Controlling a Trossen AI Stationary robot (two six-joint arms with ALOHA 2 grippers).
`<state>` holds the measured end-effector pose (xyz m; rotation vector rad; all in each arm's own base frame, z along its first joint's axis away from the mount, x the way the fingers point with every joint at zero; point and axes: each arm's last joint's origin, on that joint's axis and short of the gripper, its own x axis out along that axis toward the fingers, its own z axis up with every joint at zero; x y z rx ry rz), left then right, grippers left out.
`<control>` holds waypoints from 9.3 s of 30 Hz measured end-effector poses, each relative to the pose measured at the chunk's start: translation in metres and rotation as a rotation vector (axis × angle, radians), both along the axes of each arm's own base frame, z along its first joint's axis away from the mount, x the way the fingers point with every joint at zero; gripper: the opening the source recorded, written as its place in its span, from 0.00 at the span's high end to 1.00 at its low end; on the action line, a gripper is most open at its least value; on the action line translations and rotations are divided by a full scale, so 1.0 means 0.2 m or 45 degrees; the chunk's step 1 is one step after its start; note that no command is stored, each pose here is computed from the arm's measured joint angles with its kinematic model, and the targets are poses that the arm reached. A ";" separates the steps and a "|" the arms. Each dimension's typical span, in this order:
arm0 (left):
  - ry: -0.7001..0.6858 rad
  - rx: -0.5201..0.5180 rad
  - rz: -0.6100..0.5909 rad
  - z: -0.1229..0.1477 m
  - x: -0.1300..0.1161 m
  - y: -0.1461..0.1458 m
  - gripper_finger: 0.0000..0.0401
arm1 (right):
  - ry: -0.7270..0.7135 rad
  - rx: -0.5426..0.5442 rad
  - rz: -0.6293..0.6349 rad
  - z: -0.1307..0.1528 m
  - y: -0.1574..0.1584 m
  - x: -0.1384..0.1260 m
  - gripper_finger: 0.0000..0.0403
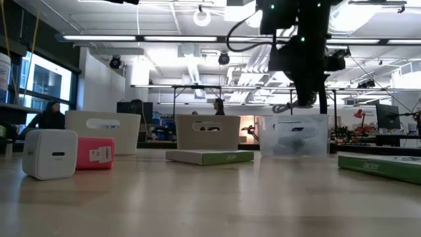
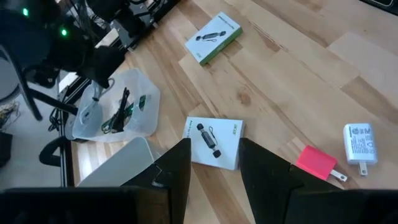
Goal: Pick and place items into bin
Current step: Put the white charger cable into the transparent bin, then put the pink charger adapter into the white bin, then put the white charger adapter into the white bin
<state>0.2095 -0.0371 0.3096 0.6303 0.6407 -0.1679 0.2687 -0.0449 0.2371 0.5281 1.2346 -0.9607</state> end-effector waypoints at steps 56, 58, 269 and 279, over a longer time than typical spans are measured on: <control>0.274 -0.515 0.464 -0.24 0.19 -0.07 0.70 | -0.363 -0.299 1.171 0.41 0.44 -0.12 0.56; 0.332 -0.526 0.431 -0.28 0.20 -0.10 0.70 | -0.405 -0.283 1.195 0.41 0.44 -0.14 0.57; 0.714 -0.108 1.074 -0.47 -0.19 0.74 0.56 | -0.695 -0.163 0.928 0.04 0.41 -0.14 0.65; 0.699 -0.079 1.065 -0.47 -0.18 0.75 0.48 | -0.704 -0.153 0.907 0.05 0.41 -0.14 0.65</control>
